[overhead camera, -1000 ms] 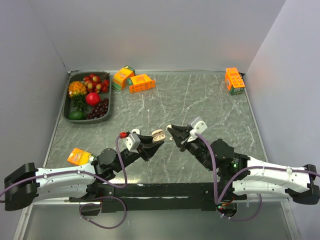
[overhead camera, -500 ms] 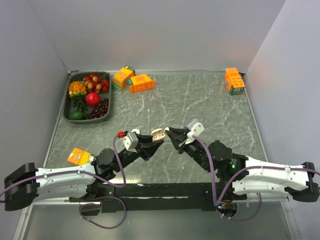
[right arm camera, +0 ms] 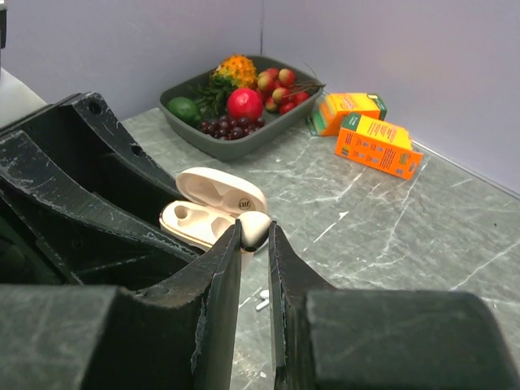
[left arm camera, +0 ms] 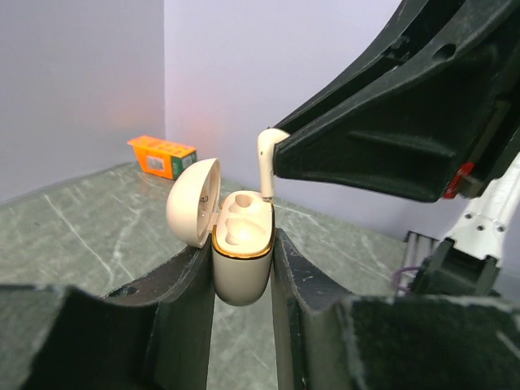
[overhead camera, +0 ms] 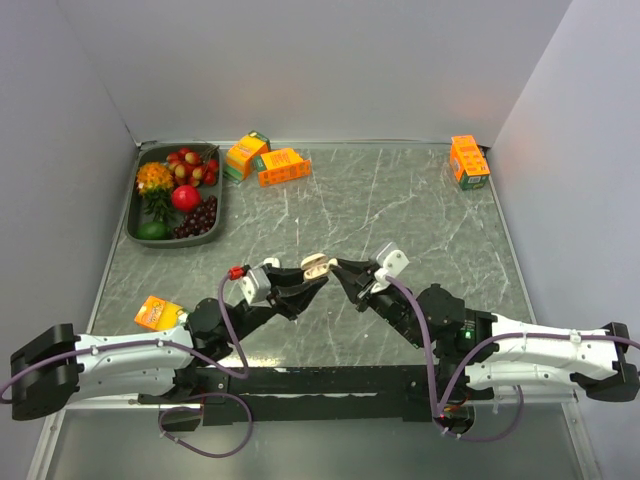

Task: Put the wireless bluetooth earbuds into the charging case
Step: Place the earbud in the charging case.

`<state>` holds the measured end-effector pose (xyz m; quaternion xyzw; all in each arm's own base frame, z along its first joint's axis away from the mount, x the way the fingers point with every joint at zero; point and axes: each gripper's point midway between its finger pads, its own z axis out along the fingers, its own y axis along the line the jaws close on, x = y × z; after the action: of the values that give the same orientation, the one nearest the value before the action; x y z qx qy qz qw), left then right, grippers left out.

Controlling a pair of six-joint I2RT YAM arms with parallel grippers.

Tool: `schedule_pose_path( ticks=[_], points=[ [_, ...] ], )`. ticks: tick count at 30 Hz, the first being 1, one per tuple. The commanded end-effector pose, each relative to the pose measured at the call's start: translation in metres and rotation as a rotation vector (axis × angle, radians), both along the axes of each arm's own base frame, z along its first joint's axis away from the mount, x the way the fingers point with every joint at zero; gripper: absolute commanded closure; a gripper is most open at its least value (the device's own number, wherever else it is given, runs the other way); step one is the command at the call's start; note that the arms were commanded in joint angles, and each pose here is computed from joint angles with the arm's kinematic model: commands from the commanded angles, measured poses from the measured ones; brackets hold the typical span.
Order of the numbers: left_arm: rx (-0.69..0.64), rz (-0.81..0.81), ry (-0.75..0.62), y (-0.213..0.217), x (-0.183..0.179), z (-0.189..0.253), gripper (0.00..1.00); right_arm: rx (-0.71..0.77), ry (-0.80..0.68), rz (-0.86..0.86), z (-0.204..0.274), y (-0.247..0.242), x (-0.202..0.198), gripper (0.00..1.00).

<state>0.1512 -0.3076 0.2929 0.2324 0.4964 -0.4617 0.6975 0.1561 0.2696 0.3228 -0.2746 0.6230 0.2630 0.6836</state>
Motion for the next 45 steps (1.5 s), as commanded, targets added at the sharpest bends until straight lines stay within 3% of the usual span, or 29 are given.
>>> schedule_pose_path(
  ticks=[1, 6, 14, 27, 45],
  points=[
    [-0.028, 0.049, -0.148, 0.006, 0.002, 0.021, 0.99, 0.065, -0.034, 0.008, 0.023, -0.005, -0.004, 1.0],
    [0.025, 0.078, -0.191, 0.0, 0.007, 0.018, 0.99, 0.069, -0.055, 0.008, 0.031, -0.007, -0.004, 1.0],
    [-0.019, 0.066, -0.147, -0.003, 0.009, 0.029, 0.99, 0.038, -0.105, -0.034, 0.031, -0.011, -0.001, 1.0],
    [-0.036, 0.071, -0.121, -0.005, 0.012, 0.032, 0.99, -0.084, -0.366, -0.271, 0.041, -0.021, 0.001, 1.0],
    [-0.032, 0.076, -0.114, -0.004, 0.013, 0.031, 0.99, -0.093, -0.29, -0.215, 0.023, -0.012, -0.002, 1.0]
  ],
)
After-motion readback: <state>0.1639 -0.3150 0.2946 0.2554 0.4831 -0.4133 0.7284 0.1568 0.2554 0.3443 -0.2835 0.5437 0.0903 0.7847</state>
